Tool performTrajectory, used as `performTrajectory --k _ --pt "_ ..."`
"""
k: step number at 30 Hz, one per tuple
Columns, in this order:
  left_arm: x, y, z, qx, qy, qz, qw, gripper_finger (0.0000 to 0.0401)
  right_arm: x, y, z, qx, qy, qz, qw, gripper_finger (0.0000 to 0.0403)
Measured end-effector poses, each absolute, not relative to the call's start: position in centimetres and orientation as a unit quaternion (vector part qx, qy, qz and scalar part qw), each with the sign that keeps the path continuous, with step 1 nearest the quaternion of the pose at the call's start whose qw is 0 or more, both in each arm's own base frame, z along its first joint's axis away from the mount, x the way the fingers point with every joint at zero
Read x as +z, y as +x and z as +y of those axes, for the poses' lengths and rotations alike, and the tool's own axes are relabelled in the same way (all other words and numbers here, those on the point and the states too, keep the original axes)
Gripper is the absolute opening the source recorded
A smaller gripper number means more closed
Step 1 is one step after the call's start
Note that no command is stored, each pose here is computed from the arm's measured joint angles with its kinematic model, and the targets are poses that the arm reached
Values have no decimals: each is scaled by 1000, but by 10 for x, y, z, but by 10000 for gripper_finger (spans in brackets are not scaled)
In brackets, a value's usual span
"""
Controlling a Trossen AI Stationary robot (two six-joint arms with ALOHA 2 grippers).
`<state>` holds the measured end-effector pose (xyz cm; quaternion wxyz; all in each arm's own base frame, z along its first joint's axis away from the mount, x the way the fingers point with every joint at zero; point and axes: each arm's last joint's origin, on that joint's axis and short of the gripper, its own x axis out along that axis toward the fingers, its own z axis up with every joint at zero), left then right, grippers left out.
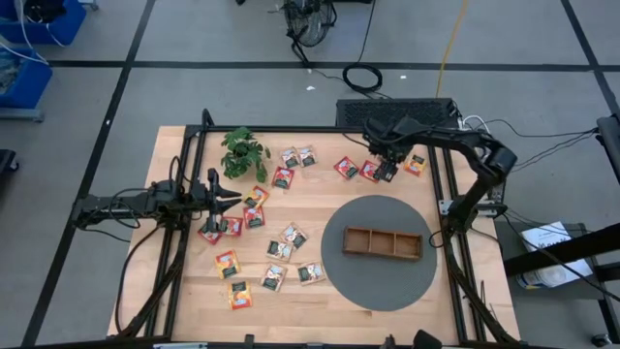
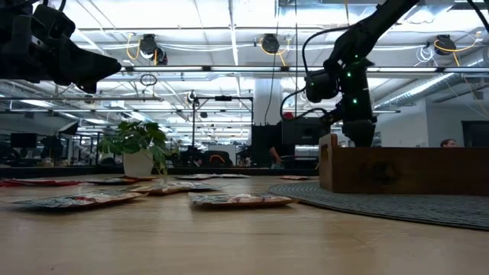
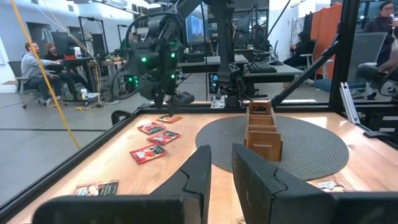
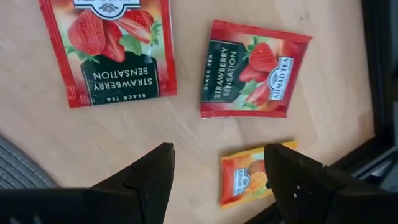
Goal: Pick & Place Tea
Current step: Put the red tea bag into the left section of the wooden organizer
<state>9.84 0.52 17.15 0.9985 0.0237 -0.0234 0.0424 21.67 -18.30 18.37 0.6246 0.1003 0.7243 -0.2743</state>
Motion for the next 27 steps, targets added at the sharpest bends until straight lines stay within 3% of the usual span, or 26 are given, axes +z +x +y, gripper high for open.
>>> performTrajectory --k 13,20,27 --pt "171 98 5 42 24 -23 999 72 171 217 -181 -260 106 709 647 228" --pt "171 98 5 42 24 -23 999 72 171 217 -186 -294 46 715 633 228" --pt "171 98 5 42 24 -23 999 72 151 220 -189 -263 43 744 613 228"
